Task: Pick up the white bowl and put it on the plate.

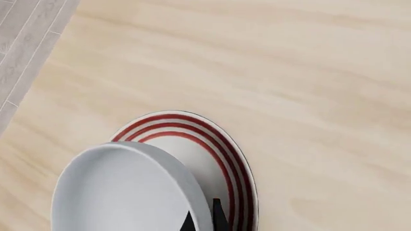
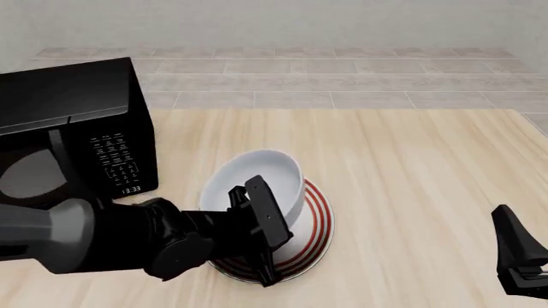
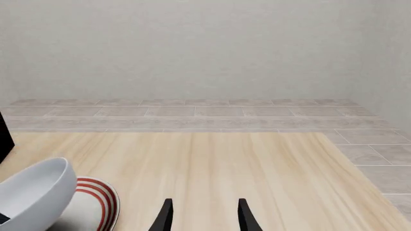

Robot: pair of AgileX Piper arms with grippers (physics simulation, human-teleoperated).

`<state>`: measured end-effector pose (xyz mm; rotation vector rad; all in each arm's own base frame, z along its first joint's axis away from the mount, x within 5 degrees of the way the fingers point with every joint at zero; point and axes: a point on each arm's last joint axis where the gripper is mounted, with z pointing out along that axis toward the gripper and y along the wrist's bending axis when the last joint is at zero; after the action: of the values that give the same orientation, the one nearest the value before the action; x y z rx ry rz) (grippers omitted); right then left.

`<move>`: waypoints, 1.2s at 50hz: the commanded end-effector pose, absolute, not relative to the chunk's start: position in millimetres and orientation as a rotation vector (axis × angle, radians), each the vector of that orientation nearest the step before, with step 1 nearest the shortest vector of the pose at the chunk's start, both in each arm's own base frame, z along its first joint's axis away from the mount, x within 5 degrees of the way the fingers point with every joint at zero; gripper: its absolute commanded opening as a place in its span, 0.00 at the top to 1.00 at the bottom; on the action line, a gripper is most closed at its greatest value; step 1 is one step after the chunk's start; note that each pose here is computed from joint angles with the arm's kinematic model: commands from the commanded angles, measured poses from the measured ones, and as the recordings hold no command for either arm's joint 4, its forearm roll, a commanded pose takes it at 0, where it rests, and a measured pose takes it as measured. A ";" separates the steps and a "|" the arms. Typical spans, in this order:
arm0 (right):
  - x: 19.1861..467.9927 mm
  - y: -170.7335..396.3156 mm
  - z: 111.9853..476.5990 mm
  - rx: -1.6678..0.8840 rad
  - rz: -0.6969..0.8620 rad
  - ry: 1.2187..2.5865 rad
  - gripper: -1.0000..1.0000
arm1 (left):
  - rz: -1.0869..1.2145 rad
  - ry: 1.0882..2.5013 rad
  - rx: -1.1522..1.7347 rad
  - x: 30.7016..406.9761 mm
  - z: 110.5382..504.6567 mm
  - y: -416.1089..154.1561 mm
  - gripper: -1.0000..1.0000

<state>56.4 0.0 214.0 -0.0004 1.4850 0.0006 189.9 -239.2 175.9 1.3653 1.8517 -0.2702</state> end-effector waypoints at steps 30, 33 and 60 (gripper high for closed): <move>56.4 0.0 214.0 0.000 0.001 1.485 0.00 | -0.271 1.830 1.388 191.9 169.9 -246.7 0.00; 56.4 0.0 214.0 0.000 0.001 1.485 0.00 | -0.273 1.829 1.390 191.4 168.9 -247.4 0.00; 56.4 0.0 214.0 0.000 0.001 1.485 0.00 | -0.269 1.821 1.385 187.9 181.3 -240.1 0.00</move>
<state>56.4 0.0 214.0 -0.0004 1.4850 0.0006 189.3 -244.1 172.1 1.3849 1.8293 -0.2744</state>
